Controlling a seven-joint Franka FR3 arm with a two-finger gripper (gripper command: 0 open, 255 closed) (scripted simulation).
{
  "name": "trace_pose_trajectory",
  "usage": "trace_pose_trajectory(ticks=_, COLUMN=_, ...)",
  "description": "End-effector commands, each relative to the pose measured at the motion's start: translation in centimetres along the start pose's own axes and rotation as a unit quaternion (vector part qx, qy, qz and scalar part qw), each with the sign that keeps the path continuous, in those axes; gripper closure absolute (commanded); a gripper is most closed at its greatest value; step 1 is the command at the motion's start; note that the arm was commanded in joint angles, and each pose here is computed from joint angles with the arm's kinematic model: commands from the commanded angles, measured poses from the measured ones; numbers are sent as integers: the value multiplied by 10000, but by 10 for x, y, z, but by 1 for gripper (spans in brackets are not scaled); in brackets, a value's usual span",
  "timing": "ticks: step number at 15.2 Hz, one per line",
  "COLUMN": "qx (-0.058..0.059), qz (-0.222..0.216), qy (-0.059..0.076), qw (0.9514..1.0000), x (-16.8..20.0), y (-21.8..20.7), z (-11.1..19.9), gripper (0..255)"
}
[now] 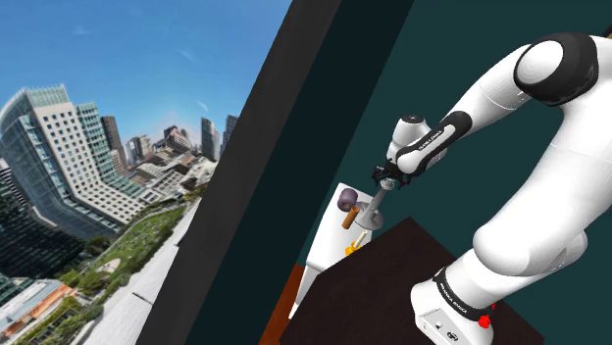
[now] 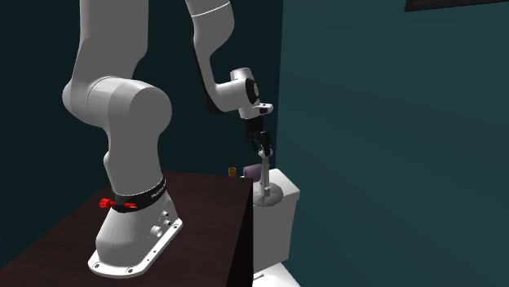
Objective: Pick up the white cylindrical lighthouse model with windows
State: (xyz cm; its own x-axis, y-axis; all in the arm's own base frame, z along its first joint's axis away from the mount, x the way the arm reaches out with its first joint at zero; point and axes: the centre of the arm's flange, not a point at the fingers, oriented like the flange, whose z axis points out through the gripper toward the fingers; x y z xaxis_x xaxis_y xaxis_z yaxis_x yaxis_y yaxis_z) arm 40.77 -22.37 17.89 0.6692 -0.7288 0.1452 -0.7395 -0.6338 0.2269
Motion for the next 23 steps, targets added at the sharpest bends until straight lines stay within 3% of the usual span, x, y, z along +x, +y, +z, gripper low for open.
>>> trace_pose_trajectory(ticks=1, qx=1, qz=1, qy=1, qw=10000, x=0, y=0, z=2, gripper=255)
trace_pose_trajectory(ticks=10, qx=1, qz=1, qy=2, qw=10000, x=0, y=-1, z=2, gripper=255)
trace_pose_trajectory(ticks=23, qx=1, qz=1, qy=2, qw=10000, x=10, y=15, z=-64, gripper=255)
